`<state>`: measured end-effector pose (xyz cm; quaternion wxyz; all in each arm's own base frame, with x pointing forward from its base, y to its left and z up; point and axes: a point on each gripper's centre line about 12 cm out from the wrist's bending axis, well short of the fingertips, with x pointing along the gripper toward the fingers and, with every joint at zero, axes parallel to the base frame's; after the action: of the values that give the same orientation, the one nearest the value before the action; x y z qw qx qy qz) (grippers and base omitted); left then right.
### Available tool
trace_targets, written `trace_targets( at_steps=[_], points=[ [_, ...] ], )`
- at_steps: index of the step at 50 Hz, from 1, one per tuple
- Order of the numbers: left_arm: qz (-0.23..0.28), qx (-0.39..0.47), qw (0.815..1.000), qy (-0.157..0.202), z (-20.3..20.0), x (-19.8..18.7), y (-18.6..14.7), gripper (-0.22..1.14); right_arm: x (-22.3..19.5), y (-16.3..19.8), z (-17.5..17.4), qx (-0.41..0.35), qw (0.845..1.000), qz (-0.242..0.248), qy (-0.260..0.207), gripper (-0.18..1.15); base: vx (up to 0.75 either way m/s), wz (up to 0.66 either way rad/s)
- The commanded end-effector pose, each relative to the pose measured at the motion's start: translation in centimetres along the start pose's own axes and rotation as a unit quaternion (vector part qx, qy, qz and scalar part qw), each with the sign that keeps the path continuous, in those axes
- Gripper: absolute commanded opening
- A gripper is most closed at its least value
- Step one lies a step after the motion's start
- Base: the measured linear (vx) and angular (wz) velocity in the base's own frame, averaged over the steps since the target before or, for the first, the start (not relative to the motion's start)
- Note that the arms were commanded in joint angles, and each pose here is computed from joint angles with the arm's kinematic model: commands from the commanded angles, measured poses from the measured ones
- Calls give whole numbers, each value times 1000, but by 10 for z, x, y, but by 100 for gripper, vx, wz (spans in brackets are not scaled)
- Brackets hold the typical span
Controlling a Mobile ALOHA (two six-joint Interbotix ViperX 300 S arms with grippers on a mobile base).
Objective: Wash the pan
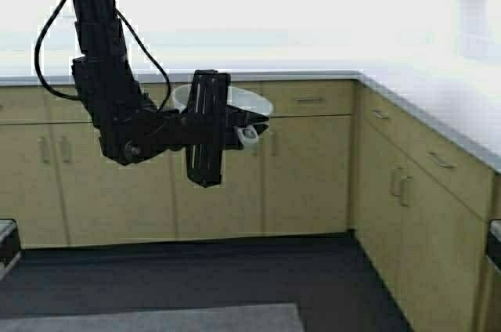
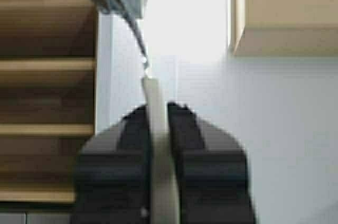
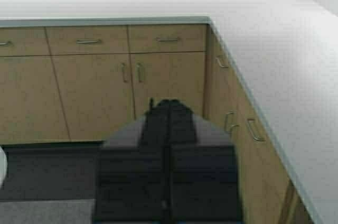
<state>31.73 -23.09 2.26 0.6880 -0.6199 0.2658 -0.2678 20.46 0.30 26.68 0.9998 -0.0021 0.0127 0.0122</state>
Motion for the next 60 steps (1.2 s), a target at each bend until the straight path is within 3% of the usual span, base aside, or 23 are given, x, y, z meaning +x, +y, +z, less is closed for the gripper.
trace_targets(
  at_steps=[1, 28, 60],
  points=[
    [-27, 7, 1000, 2, -1, 5, -14, 2, 6, 0, 1, -1, 1000, 1, 4, 6, 11, 50],
    [-28, 7, 1000, -4, 3, 4, -15, 2, 10, 0, 5, 3, 1000, 1, 2, 6, 12, 66],
    [-66, 8, 998, -8, 6, 7, -27, 2, 8, 0, 8, -1, 1000, 1, -6, 6, 19, 59]
  ],
)
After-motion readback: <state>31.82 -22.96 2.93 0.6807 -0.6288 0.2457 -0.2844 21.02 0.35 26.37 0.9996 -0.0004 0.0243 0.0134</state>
